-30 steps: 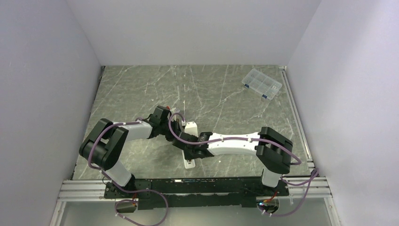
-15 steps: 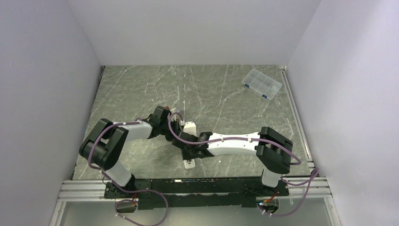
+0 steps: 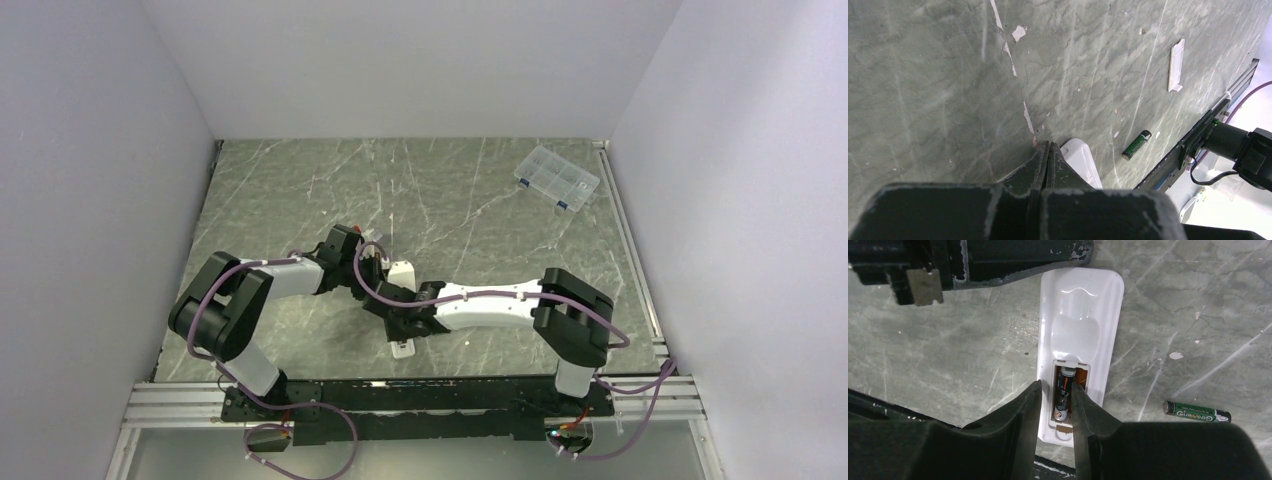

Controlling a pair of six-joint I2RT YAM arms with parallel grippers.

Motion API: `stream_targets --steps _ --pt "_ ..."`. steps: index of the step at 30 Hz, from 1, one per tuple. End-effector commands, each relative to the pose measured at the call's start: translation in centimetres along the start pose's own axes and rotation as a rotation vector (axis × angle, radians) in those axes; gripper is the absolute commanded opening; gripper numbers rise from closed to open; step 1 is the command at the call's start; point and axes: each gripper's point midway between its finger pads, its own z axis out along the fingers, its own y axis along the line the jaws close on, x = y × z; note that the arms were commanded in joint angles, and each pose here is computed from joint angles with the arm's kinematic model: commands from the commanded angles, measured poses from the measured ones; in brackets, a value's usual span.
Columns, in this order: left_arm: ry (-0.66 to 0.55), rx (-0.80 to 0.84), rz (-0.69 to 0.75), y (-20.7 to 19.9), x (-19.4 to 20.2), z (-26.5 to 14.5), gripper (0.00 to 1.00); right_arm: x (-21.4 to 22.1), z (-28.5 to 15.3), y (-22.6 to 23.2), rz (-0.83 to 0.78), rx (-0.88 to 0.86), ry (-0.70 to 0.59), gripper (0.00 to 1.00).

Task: Load the batteries into the remote control
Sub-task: Load the battery into the remote control.

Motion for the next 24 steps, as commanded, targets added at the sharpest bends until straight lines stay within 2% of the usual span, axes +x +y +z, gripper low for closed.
stream_targets --steps 1,10,17,24 --pt "-0.005 0.011 0.030 -0.32 -0.03 -0.33 0.00 -1.06 -0.02 0.56 0.003 0.006 -0.019 0.31" --pt "-0.006 0.010 0.034 -0.29 -0.04 -0.30 0.00 -0.76 0.55 0.32 -0.008 0.034 -0.003 0.31" --pt "-0.004 0.010 0.031 -0.20 0.08 -0.23 0.00 -0.73 0.58 0.29 -0.006 0.033 -0.003 0.19" --pt "-0.006 0.011 0.032 -0.27 -0.05 -0.27 0.00 -0.68 0.59 0.21 -0.004 0.035 -0.003 0.16"
